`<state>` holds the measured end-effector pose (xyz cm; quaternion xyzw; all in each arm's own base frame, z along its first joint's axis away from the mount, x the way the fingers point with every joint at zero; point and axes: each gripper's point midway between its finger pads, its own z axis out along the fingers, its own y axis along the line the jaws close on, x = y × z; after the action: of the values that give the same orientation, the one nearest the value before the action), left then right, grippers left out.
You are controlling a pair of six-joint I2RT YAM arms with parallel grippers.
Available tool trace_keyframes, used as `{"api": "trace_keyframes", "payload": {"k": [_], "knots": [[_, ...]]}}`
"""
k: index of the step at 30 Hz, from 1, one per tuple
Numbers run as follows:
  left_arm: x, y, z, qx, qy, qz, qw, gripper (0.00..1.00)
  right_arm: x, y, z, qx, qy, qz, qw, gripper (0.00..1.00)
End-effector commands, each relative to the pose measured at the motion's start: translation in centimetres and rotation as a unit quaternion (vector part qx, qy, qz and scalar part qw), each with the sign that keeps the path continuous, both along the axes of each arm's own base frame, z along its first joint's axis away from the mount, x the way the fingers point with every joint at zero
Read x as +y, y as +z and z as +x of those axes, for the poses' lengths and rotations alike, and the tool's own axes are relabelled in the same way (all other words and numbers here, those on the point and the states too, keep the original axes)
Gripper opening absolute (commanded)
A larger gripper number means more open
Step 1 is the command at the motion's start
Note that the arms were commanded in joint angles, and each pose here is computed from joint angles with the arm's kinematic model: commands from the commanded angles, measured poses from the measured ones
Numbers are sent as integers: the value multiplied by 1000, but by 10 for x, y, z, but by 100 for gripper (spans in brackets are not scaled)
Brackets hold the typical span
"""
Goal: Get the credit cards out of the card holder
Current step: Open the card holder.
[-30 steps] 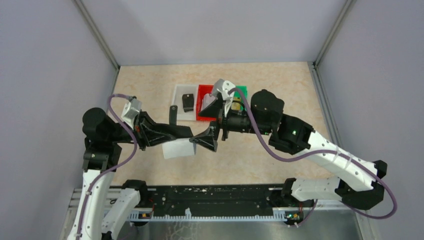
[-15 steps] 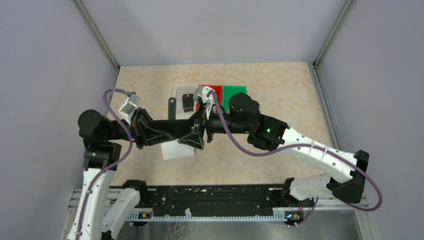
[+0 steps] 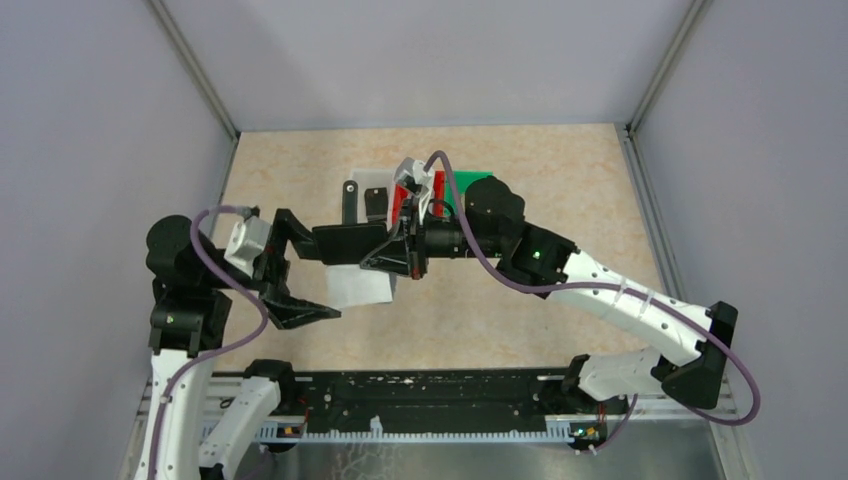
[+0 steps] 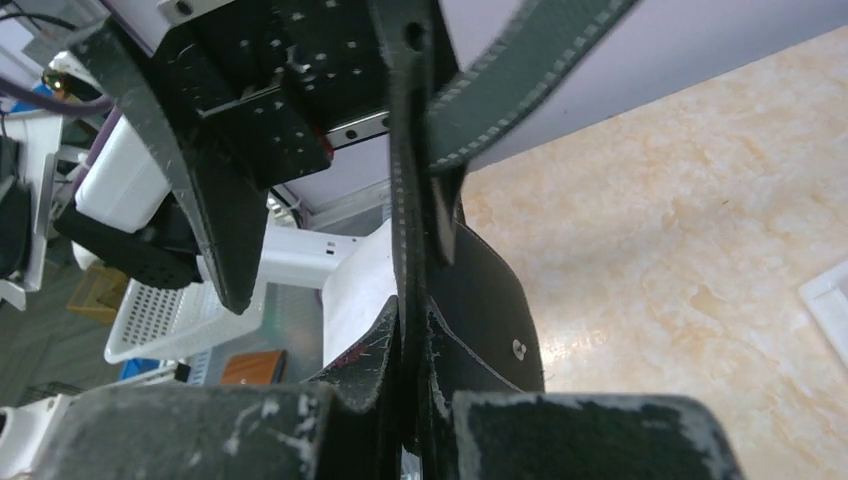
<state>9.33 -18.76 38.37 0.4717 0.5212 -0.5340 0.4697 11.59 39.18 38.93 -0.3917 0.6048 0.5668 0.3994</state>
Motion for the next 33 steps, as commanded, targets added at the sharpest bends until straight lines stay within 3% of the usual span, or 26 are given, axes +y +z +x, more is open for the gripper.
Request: {"api": "trace_keyframes", "payload": {"k": [1,12,24,27,33], "knots": [[3,-2,-23,-140,-41,-2,989,99,-17,58,-6,-5,-2,89,996,0],[5,-17,-17,-279,-3,9,960,98,-8,53,-6,46,21,73,996,0],[7,-22,-13,-322,20,17,946,85,2,50,-7,70,41,56,995,0],[8,-21,-9,-321,33,20,946,77,4,51,-9,73,50,53,995,0],[8,-11,1,-289,65,12,955,50,6,47,-9,80,53,44,994,0]]}}
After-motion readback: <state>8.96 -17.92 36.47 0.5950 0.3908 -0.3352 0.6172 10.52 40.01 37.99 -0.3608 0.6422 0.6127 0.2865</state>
